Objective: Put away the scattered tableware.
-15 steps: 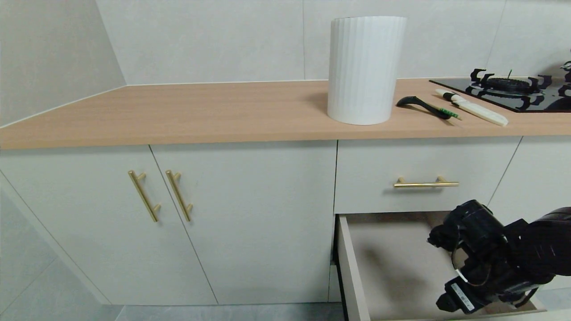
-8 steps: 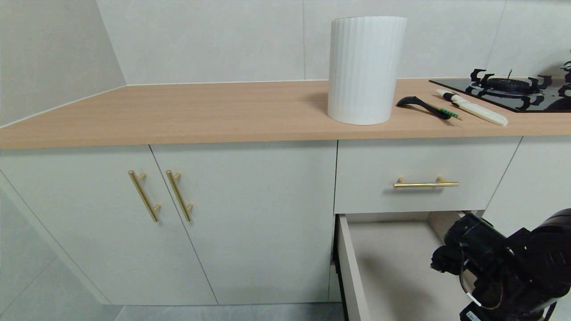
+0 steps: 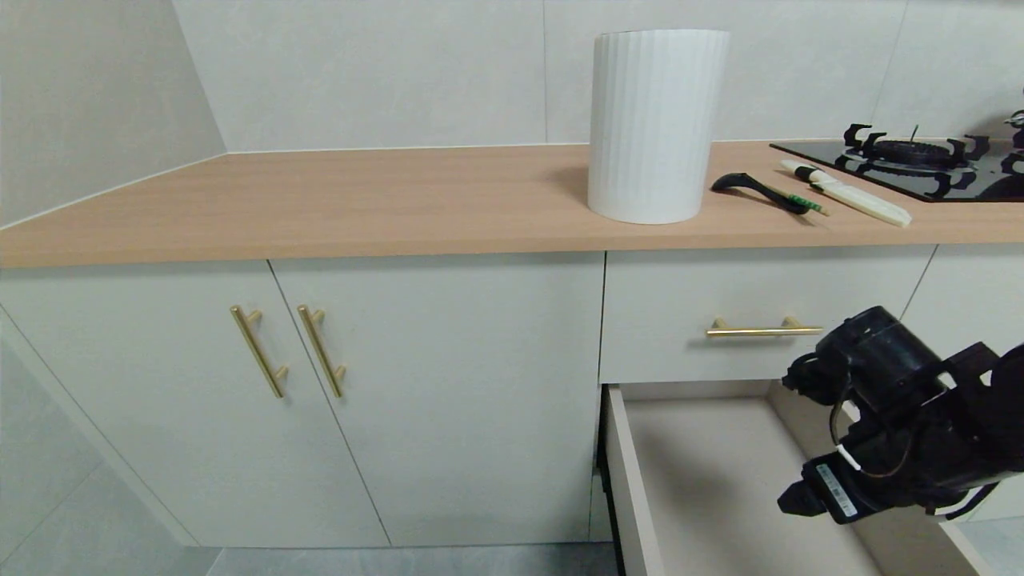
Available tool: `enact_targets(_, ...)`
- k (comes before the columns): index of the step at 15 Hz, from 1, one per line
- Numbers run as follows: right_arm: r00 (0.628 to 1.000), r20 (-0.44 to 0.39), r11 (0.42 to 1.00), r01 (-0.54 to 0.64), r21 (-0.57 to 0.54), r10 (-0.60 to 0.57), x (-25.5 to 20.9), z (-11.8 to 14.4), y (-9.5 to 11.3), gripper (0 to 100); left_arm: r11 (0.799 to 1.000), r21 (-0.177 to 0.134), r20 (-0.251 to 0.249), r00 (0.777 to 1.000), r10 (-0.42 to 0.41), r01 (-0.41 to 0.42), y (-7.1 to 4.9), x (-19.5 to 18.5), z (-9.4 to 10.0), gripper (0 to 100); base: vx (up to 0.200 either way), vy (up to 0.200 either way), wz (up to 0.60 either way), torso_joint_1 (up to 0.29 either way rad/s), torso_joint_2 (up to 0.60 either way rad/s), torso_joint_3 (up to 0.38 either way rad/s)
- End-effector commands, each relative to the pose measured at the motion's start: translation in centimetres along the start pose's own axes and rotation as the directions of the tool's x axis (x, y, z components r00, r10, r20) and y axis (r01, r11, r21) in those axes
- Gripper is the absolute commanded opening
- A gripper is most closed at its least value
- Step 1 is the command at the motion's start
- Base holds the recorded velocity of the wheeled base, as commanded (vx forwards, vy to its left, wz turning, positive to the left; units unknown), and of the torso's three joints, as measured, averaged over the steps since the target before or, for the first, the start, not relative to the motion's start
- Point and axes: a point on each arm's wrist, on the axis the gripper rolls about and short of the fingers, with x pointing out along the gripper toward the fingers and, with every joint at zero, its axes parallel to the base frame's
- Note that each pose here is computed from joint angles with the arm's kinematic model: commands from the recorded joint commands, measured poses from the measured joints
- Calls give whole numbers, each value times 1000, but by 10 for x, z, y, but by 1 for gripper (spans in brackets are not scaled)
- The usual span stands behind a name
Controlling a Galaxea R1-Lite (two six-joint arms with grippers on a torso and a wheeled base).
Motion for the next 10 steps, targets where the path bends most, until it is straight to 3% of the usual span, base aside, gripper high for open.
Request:
enact_targets(1,994,107,998,0,58,-6,-22,3,-13,100,1000,-1,-1,1000,0,0,0,0,0,100,0,0,0,0,0,0)
enact_targets(5,969,247,995,-17,100,-9,-43,6,-21,100,1000,-1,-1,1000,0,0,0,0,0,100,0,0,0,0,0,0)
enact_targets(10,943,334,993,-32,112,-7,-62,3,-25,100,1000,-1,-1,1000,0,0,0,0,0,100,0,0,0,0,0,0)
